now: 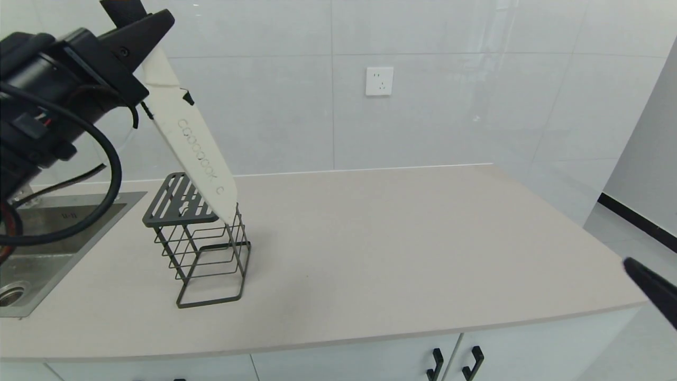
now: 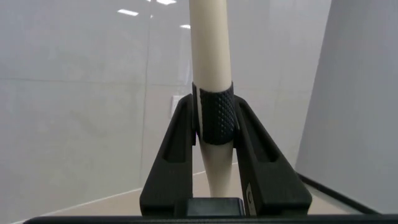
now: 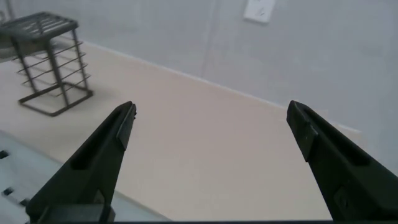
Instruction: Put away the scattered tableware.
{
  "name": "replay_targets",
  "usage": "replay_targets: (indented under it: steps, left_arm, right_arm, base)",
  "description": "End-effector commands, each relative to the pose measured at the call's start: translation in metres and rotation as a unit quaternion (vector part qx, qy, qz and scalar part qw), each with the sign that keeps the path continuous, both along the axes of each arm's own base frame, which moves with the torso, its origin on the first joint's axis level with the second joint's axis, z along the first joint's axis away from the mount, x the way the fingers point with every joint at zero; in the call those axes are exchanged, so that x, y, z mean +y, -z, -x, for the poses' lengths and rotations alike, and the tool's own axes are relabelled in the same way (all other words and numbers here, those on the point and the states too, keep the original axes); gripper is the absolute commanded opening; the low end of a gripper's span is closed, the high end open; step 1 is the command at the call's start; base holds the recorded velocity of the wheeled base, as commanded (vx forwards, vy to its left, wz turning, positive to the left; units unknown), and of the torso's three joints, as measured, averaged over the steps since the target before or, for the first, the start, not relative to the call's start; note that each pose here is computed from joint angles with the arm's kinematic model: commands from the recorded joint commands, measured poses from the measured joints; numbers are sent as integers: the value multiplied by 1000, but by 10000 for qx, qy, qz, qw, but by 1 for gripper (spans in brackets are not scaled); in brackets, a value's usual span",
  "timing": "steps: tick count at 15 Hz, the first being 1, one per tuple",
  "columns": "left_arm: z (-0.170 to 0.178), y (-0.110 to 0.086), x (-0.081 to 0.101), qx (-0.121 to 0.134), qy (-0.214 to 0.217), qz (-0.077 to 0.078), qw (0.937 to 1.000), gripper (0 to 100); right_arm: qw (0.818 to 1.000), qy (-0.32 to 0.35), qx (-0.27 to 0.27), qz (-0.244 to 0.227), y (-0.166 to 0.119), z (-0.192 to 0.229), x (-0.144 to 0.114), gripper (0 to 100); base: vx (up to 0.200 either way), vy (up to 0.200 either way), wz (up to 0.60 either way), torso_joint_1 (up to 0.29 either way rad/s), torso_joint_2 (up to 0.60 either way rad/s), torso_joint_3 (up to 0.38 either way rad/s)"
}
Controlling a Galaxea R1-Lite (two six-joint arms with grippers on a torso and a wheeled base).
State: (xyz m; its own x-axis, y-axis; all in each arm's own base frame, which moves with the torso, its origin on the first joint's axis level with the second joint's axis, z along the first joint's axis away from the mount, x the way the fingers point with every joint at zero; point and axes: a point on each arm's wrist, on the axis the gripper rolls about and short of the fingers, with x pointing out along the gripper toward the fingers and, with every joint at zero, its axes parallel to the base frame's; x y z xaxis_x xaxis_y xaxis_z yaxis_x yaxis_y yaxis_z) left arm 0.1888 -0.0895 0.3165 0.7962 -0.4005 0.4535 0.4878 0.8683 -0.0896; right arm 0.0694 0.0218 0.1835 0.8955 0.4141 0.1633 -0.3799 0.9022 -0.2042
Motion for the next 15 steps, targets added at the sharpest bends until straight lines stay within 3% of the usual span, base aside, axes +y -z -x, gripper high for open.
replay_targets:
  steps: [1,2,4,5,7,8,9,11,14,15]
  left_arm:
    - [2,-31,1,-72,-374,-101,9992,0]
    - [1,-34,0,-27,-455,-264,9986,0]
    - [-3,-32,-1,46,-877,-618,9942,0]
    - [-8,-30,-3,96,-975,-623,9932,0]
    - [-24,-23,-8,145,-1193,-550,9912,0]
    - [-36,-17,-12,121,-1332,-433,9901,0]
    - [-49,-11,-18,78,-1505,-298,9881,0]
    - [-67,2,-25,115,-1707,-216,9850,0]
    - [-75,9,-26,100,-1906,-549,9801,0]
    - [-75,7,-22,71,-1999,-585,9780,0]
  right_arm:
    - [9807,938,-1711,86,31,84,-13,100]
    - [9810,893,-1715,-168,42,96,-11,100]
    - [9884,950,-1154,-268,54,93,-12,100]
    - [9892,968,-1080,-221,56,92,-12,100]
    - [9938,1073,147,247,83,85,-13,100]
    - [9917,1080,538,446,92,84,-13,100]
    - [9898,1070,794,502,98,84,-13,100]
    - [9899,1071,781,495,97,84,-13,100]
    - [9901,1062,785,481,97,84,-13,100]
    - [9901,1061,788,473,97,84,-13,100]
  base:
    - [0,0,0,0,0,0]
    - [0,0,0,0,0,0]
    - [0,0,0,0,0,0]
    - [0,0,0,0,0,0]
    - [0,0,0,0,0,0]
    - [0,0,0,0,0,0]
    - [0,0,0,0,0,0]
    - [0,0,0,0,0,0]
    - [0,0,0,0,0,0]
    - [0,0,0,0,0,0]
